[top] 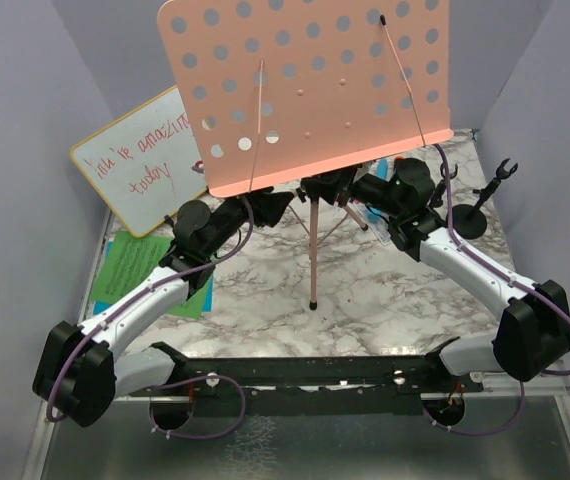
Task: Pack up the instrument practice props
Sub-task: Unscrew the knob on the music stand.
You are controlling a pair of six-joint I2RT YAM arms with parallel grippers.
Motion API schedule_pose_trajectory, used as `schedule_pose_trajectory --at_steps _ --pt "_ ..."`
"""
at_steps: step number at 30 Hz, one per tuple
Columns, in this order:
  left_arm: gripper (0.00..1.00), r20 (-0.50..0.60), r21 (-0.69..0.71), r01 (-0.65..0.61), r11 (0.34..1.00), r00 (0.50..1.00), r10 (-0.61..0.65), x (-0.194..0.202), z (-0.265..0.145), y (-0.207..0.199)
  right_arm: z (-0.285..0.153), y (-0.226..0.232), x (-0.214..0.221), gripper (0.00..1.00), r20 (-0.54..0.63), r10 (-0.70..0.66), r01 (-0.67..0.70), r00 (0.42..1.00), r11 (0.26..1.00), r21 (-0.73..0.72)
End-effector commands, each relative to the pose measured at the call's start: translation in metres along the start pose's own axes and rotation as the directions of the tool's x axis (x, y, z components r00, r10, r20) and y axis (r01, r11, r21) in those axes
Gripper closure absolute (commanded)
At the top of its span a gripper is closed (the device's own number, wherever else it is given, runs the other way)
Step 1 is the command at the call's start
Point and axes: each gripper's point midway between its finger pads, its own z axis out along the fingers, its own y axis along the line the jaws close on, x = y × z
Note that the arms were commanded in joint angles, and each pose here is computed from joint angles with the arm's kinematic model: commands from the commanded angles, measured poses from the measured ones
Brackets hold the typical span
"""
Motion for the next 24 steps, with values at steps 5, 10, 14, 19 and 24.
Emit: schedule_pose_trajectory --at_steps 5,10,14,19,24 --pt "0.24 0.019 0.122 -0.758 0.641 0.648 0.762 0.016 -0.026 0.021 -0.014 0.041 0.086 0.99 -0.261 0.147 -0.183 0.954 0.976 -0.119" --pt "0.23 0.114 0.202 -0.893 0.402 0.430 0.896 0.018 -0.026 0.008 -0.014 0.041 0.086 0.99 -0.261 0.147 -0.183 0.954 0.975 -0.122" --pt "0.24 0.190 0.186 -0.967 0.177 0.212 0.958 0.014 -0.023 -0.005 -0.014 0.041 0.086 0.99 -0.262 0.146 -0.183 0.954 0.975 -0.122" --pt "0.25 0.232 0.146 -0.989 -0.022 0.013 0.973 0.015 -0.015 -0.020 -0.013 0.041 0.086 0.99 -0.262 0.146 -0.183 0.954 0.975 -0.123" --pt "0.28 0.253 0.127 -0.983 -0.137 -0.101 0.962 0.017 -0.006 -0.029 -0.013 0.042 0.087 0.99 -0.265 0.147 -0.185 0.953 0.975 -0.124"
